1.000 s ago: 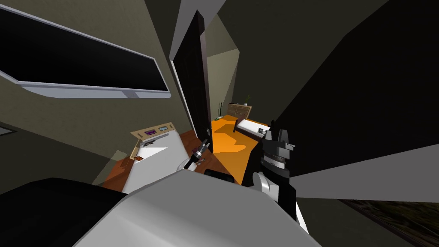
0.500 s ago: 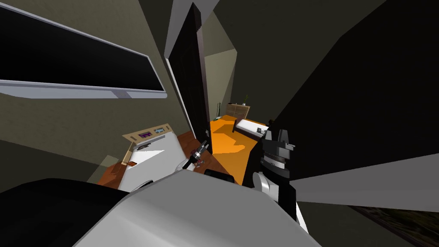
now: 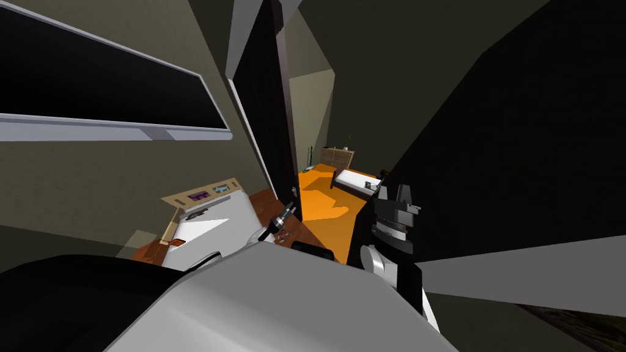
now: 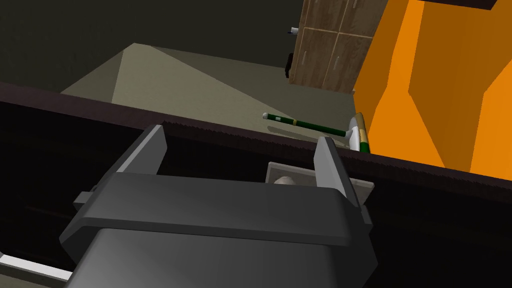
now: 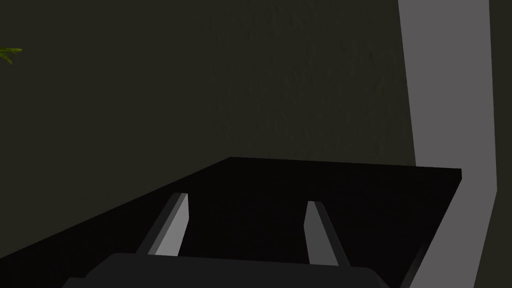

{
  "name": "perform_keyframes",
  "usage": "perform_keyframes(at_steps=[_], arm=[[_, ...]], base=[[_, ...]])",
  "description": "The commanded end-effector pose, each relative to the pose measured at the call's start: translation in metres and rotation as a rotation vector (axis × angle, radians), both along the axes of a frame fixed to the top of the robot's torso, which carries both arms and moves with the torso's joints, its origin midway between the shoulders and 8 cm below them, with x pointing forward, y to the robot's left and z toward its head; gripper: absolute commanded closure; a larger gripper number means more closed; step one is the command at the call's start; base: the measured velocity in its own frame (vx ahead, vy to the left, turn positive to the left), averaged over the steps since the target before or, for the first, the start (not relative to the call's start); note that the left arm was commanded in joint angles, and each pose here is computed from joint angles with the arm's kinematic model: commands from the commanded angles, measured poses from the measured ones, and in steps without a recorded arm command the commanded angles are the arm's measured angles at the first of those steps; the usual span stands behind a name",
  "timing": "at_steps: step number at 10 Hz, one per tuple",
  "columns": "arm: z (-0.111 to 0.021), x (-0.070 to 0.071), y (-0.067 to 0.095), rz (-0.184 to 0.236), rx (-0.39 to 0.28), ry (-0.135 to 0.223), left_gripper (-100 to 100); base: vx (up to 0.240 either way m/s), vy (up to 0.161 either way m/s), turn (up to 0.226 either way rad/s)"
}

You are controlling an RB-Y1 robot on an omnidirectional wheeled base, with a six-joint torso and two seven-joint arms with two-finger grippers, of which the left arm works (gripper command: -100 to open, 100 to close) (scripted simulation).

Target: Push the door open

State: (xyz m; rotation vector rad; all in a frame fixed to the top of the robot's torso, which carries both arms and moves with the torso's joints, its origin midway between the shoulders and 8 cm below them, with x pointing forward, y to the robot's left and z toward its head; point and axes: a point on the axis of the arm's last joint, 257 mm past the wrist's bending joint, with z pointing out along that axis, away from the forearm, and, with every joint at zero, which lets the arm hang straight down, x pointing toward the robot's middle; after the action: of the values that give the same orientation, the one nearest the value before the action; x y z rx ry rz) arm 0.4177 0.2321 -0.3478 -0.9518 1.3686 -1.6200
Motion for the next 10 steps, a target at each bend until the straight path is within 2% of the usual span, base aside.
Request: perform_keyframes(at_steps=[1,5,10], arm=[[-0.007,-0.002,0.005,-0.003,0.011,0.013,-100],[-0.025,-0.009,0.025,-0.013,0.048,0.053,-100],[-0.038,-0.015,0.046,-0.017,0.082,0.085,-100]], base=[[0.046,0.041,-0.049],[0.058,0.084,-0.078],[0.051,0.131,-0.048]])
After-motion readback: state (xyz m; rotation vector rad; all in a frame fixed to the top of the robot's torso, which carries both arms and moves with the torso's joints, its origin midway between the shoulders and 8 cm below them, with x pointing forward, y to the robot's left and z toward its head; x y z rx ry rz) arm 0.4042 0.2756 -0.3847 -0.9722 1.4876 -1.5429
